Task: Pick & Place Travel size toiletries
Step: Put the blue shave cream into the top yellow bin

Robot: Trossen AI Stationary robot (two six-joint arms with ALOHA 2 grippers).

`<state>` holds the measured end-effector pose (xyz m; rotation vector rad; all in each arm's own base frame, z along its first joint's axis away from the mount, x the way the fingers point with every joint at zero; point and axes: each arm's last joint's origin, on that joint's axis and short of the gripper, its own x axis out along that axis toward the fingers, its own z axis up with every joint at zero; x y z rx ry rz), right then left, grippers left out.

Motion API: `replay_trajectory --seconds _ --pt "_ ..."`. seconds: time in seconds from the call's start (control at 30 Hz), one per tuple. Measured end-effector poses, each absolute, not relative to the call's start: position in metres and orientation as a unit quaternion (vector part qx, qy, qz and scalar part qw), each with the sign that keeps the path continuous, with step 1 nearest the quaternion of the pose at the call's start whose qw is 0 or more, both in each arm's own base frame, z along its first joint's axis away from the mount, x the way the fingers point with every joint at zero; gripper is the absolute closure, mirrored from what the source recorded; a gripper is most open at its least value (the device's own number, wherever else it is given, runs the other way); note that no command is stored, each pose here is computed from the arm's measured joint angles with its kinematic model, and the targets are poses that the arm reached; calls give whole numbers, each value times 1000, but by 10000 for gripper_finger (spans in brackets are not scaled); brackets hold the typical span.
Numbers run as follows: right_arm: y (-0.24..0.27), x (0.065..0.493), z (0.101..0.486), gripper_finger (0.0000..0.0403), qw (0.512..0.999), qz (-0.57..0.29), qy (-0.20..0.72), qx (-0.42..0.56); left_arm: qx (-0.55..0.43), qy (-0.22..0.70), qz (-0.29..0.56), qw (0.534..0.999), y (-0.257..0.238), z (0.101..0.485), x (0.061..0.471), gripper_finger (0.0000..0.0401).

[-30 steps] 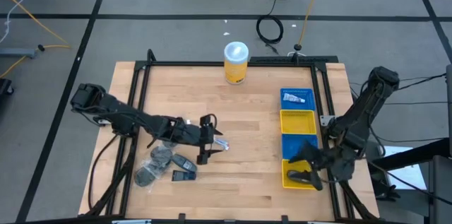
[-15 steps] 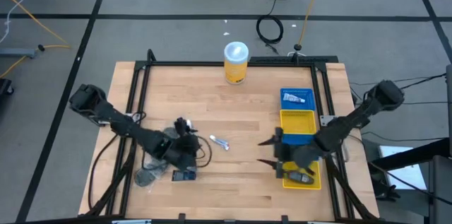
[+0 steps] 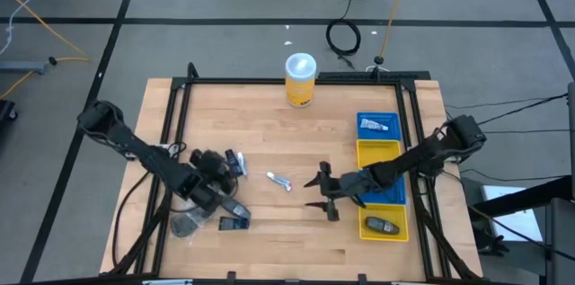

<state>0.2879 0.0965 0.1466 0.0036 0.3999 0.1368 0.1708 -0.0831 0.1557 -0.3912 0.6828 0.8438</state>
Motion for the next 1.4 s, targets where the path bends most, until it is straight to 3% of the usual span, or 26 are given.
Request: replay_trajectory --seconds 0.3,0.8,1.13,1.4 --pt "99 288 142 145 976 72 205 0 -299 286 445 795 -47 120 165 145" --pt "99 288 142 145 976 72 207 -1 -299 337 384 806 -11 110 182 215" --pt "99 288 142 145 976 73 206 -11 -253 259 310 879 -5 127 205 307" --pt "95 290 145 145 983 5 183 -19 -239 107 192 946 -10 162 227 271"
